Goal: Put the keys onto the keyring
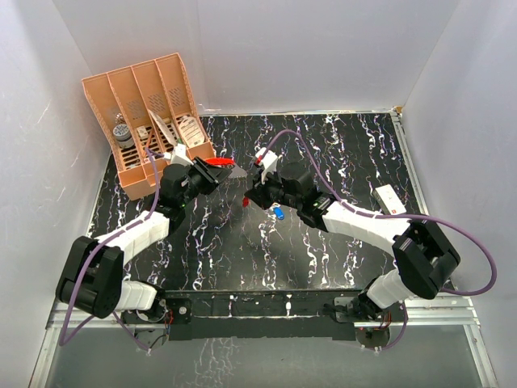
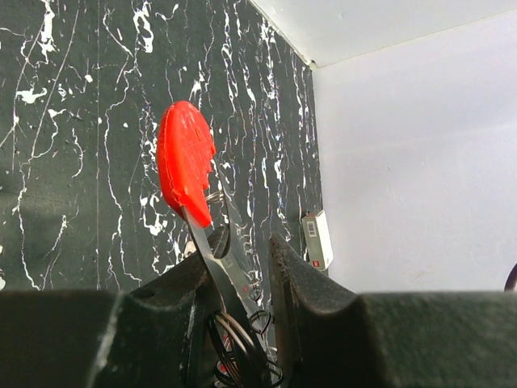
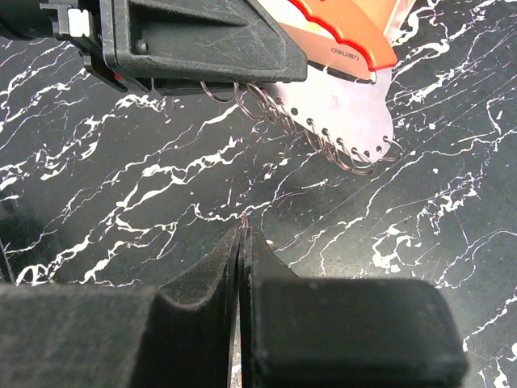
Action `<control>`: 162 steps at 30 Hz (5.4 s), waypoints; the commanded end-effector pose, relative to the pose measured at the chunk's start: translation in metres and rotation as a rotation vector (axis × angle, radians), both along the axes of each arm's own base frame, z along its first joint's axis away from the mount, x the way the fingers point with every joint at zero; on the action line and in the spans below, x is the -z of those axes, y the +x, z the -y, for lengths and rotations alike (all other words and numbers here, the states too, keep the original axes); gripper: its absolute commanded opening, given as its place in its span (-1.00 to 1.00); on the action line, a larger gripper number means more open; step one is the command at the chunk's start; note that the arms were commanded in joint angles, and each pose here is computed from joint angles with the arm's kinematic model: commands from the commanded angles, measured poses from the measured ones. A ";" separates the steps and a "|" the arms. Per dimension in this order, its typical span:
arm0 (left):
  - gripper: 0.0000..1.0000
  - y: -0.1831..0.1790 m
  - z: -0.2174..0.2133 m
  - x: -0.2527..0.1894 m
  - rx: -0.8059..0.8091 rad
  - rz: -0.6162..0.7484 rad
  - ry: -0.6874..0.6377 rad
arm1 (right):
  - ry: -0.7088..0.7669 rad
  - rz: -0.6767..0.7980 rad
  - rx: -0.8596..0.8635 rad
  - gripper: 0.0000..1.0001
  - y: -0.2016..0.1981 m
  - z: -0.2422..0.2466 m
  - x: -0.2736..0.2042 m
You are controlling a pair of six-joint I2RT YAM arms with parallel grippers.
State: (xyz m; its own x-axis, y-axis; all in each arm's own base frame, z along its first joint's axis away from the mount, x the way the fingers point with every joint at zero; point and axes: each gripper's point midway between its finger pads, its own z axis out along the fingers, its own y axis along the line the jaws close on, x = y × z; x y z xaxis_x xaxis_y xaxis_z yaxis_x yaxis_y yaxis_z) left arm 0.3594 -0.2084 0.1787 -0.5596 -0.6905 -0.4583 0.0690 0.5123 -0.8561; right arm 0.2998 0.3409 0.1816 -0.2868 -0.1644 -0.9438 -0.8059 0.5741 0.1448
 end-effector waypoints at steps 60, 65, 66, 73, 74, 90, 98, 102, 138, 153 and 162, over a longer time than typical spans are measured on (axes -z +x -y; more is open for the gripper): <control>-1.00 -0.048 0.040 -0.077 0.392 0.923 -0.001 | 0.172 -0.115 0.053 -1.00 -0.022 0.052 -0.015; -1.00 -0.043 0.037 -0.082 0.356 0.908 -0.023 | 0.183 -0.130 0.024 -1.00 -0.022 0.043 -0.016; -1.00 -0.042 0.036 -0.083 0.347 0.904 -0.029 | 0.183 -0.132 0.018 -1.00 -0.022 0.040 -0.017; -1.00 -0.033 0.031 -0.083 0.284 0.852 -0.068 | 0.206 -0.145 -0.013 -1.00 -0.024 0.022 -0.020; -1.00 -0.032 0.030 -0.082 0.274 0.842 -0.070 | 0.209 -0.144 -0.014 -1.00 -0.024 0.020 -0.021; -1.00 -0.030 0.018 -0.083 0.193 0.776 -0.050 | 0.241 -0.145 0.002 -1.00 -0.007 -0.011 -0.029; -1.00 -0.031 0.014 -0.084 0.178 0.769 -0.035 | 0.262 -0.131 0.004 -1.00 0.000 -0.018 -0.040; -1.00 -0.031 0.015 -0.083 0.179 0.765 -0.036 | 0.266 -0.125 0.000 -1.00 0.001 -0.020 -0.044; -1.00 -0.032 0.013 -0.084 0.173 0.759 -0.037 | 0.289 -0.080 0.026 -1.00 0.012 -0.026 -0.065; -1.00 -0.031 0.013 -0.082 0.170 0.751 -0.033 | 0.294 -0.052 0.047 -1.00 0.015 -0.023 -0.075; -1.00 -0.031 0.013 -0.081 0.171 0.749 -0.033 | 0.299 -0.041 0.046 -1.00 0.018 -0.024 -0.080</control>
State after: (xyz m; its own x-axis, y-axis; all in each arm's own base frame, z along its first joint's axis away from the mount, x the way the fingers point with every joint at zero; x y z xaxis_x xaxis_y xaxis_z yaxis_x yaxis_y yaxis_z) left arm 0.3362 -0.2270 0.2237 -0.3207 -0.6111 -0.7237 0.6315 0.4315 -0.6442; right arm 0.3110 0.3590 0.2120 -0.4264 0.0555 -0.9028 -0.7325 0.5644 0.3806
